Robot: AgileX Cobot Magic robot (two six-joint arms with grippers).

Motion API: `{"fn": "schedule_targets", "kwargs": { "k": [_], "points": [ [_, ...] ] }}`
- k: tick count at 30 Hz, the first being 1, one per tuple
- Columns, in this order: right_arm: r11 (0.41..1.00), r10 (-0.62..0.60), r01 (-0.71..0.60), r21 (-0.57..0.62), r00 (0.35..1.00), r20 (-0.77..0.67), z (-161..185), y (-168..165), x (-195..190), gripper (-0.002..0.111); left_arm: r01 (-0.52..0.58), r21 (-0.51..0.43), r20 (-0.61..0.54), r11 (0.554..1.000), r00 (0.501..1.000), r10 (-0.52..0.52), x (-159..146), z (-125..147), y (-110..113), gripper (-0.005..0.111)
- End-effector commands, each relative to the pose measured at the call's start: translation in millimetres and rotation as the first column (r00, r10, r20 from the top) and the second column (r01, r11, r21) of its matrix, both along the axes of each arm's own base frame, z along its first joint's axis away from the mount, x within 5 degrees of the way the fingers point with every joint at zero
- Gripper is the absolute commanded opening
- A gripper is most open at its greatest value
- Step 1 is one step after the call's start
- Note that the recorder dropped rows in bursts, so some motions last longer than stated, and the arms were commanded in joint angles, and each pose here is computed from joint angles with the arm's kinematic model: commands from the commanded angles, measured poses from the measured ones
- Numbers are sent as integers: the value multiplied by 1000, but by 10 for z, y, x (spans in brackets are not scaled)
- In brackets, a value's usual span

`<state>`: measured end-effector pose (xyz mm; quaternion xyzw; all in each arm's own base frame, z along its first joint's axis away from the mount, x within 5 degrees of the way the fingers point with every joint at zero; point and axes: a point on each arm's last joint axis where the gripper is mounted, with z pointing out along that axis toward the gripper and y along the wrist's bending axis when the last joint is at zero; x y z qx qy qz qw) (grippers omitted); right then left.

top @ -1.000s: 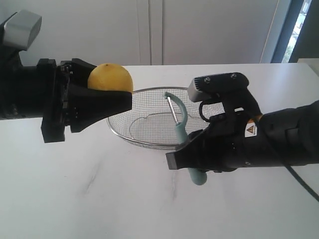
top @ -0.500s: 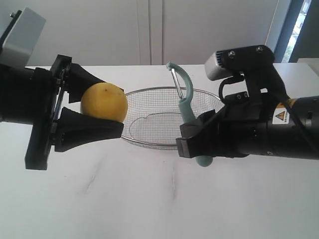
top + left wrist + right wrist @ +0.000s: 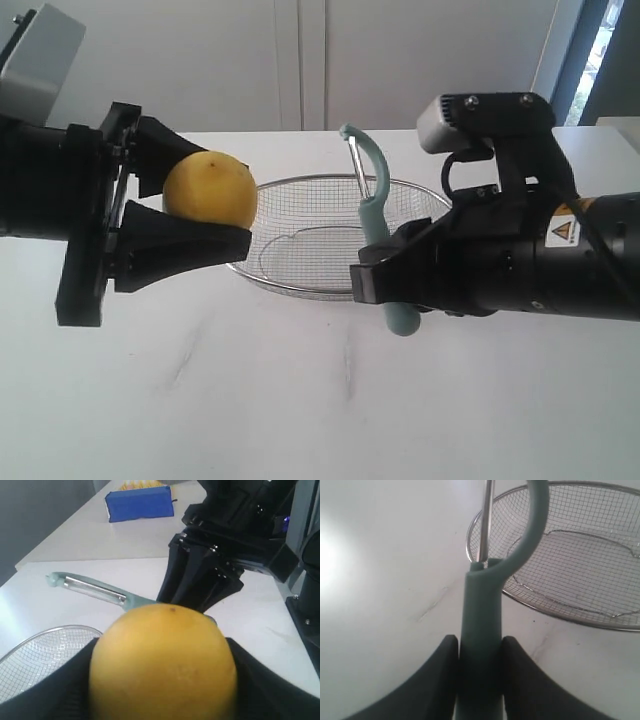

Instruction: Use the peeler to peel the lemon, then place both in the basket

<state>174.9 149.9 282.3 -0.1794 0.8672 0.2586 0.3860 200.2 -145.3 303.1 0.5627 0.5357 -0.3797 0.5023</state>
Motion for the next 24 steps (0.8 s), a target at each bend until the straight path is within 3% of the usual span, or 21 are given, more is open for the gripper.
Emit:
{"fn": "schedule_targets", "kwargs": {
  "k": [1, 6, 11, 17, 24],
  "points": [
    [998, -37, 41, 54, 996, -84, -60, 53, 32, 0, -5, -76, 141, 997, 990, 15, 8, 117, -10, 2],
    [992, -53, 77, 95, 970, -239, -187, 131, 37, 0, -5, -75, 142, 997, 990, 15, 8, 116, -9, 11],
    [991, 28, 7, 133, 964, -264, -182, 268, -80, 0, -6, -74, 142, 997, 990, 17, 10, 115, -9, 12],
    [987, 65, -22, 159, 960, -274, -169, 350, -159, 0, 4, -41, 152, 999, 988, 2, 3, 87, -6, 0],
    [972, 42, 36, 232, 945, -324, -140, 382, -166, 0, -2, -18, 158, 1000, 987, 5, 9, 68, -2, 0]
  ]
}}
